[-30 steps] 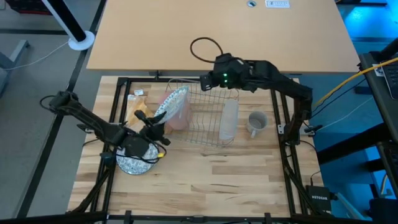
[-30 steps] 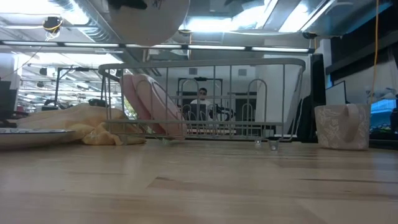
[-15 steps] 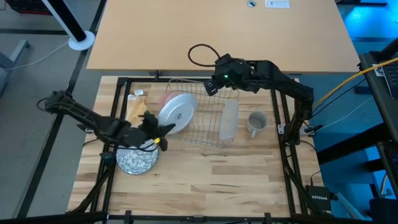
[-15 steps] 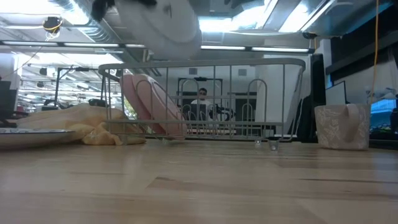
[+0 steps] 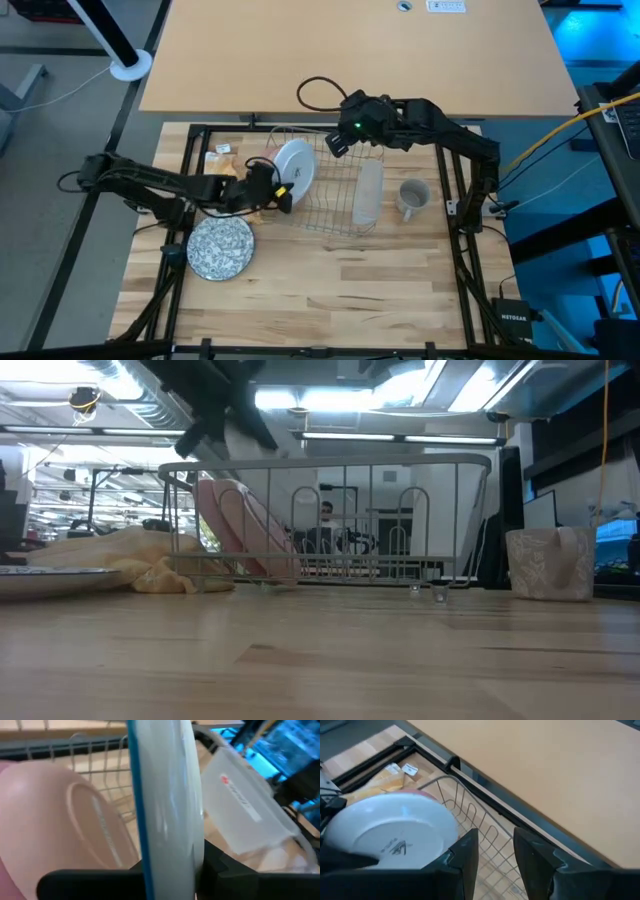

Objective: Sort dishes
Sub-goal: Put the white patterned plate in the dish rack

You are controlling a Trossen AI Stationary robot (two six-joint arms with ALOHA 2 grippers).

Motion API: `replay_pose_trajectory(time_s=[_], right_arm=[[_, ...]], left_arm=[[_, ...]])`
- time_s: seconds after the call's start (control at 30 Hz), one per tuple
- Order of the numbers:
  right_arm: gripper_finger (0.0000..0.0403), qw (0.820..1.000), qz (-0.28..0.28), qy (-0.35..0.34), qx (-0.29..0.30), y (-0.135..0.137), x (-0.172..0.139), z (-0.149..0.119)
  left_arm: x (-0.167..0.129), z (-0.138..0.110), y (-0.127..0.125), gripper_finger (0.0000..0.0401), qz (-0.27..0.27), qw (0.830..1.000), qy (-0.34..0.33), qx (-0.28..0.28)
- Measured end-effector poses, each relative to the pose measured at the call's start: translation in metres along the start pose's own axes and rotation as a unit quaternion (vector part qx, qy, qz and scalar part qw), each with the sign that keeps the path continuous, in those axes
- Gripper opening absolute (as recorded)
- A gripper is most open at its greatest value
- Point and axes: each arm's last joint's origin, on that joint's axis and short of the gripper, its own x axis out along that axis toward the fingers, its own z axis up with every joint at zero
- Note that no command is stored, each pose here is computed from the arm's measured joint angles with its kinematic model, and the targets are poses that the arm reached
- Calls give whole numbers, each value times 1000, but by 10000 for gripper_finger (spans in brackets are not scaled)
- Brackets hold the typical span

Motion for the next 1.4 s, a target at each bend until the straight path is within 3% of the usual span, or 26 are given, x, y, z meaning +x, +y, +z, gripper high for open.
replay_pose_trajectory(time_s=[0.23,0.63,0.83,1.2,1.4], right_arm=[[128,999,-18,34,-28,6,15,-7],[128,994,-34,69,-72,16,35,-15],[128,994,-32,73,-73,15,34,-15],[128,994,-31,75,-74,15,34,-16],[128,992,-36,90,-83,13,33,-19]], left_arm=[[20,4,12,29,37,999,3,-24],[32,0,20,31,43,995,61,-73],[35,3,23,62,48,994,56,-80],[36,3,24,124,47,997,58,-38],[27,9,25,134,34,997,57,46]])
